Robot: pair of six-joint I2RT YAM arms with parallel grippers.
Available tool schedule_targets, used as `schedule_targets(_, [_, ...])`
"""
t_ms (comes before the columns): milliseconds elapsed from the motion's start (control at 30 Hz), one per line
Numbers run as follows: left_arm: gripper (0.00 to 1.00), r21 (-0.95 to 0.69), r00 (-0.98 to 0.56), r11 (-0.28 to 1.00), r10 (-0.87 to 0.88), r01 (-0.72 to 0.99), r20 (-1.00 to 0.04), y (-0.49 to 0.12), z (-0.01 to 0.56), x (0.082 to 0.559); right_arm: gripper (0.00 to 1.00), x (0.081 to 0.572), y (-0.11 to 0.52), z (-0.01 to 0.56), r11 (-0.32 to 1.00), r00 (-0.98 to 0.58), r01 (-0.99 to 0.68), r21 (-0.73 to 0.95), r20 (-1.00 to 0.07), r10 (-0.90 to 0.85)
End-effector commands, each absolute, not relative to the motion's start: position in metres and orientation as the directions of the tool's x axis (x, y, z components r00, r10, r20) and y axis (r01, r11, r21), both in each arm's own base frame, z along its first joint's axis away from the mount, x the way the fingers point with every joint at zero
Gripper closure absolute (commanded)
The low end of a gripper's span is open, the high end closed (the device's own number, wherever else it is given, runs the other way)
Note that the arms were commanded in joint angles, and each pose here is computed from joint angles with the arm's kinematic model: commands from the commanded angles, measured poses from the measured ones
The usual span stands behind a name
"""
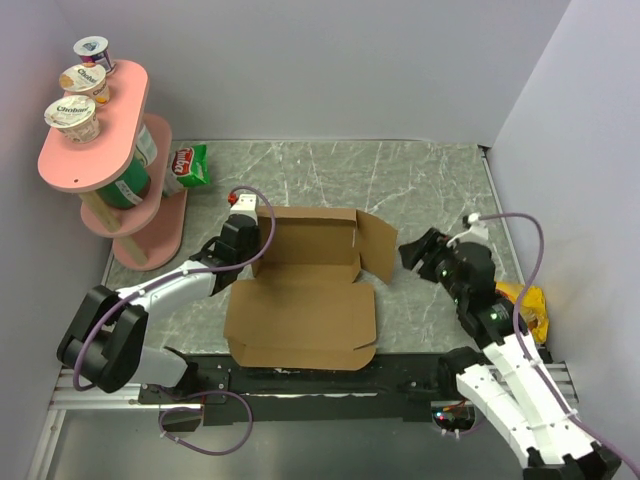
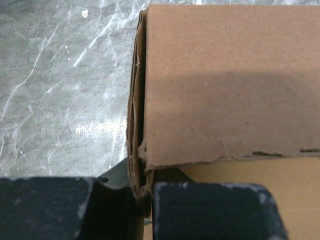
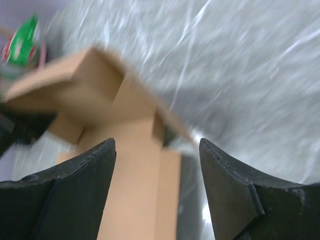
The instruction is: Fold the paper box
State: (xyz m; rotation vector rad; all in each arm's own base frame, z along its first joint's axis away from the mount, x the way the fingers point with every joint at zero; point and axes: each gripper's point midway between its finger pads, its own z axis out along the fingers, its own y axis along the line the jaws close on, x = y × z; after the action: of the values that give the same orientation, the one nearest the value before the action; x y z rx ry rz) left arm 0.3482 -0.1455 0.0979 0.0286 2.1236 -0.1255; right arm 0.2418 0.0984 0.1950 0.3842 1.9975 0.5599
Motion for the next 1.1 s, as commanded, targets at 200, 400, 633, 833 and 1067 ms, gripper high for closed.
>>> schedule_targets(200, [0.99, -0.112, -0.496, 0.989, -0.051, 0.093, -0.867, -0.150, 0.112, 0.348, 0.24, 0.330, 0.054, 0.183, 0.902, -0.398, 0.030, 0.430, -0.823, 0.405])
schedule_targets(400, [0.99, -0.126, -0.500, 0.989, -0.069, 0.080, -0.863, -0.152, 0.112, 0.349, 0.24, 0.343, 0.104, 0.129, 0.886, -0.544, 0.012, 0.463, -0.741, 0.395])
schedule_targets(633, [0.99, -0.026, -0.490, 0.999, -0.013, 0.020, -0.872, -0.150, 0.107, 0.347, 0.22, 0.344, 0.198, 0.141, 0.830, -0.602, -0.055, 0.555, -0.681, 0.416])
schedule_targets(833, [0.99, 0.015, -0.470, 1.000, 0.003, -0.022, -0.883, -0.150, 0.107, 0.343, 0.20, 0.349, 0.221, 0.129, 0.841, -0.616, -0.022, 0.540, -0.670, 0.415])
schedule_targets(1067, [0.99, 0.104, -0.409, 0.994, 0.080, -0.038, -0.909, -0.156, 0.111, 0.332, 0.16, 0.367, 0.232, 0.129, 0.833, -0.634, 0.019, 0.553, -0.637, 0.438])
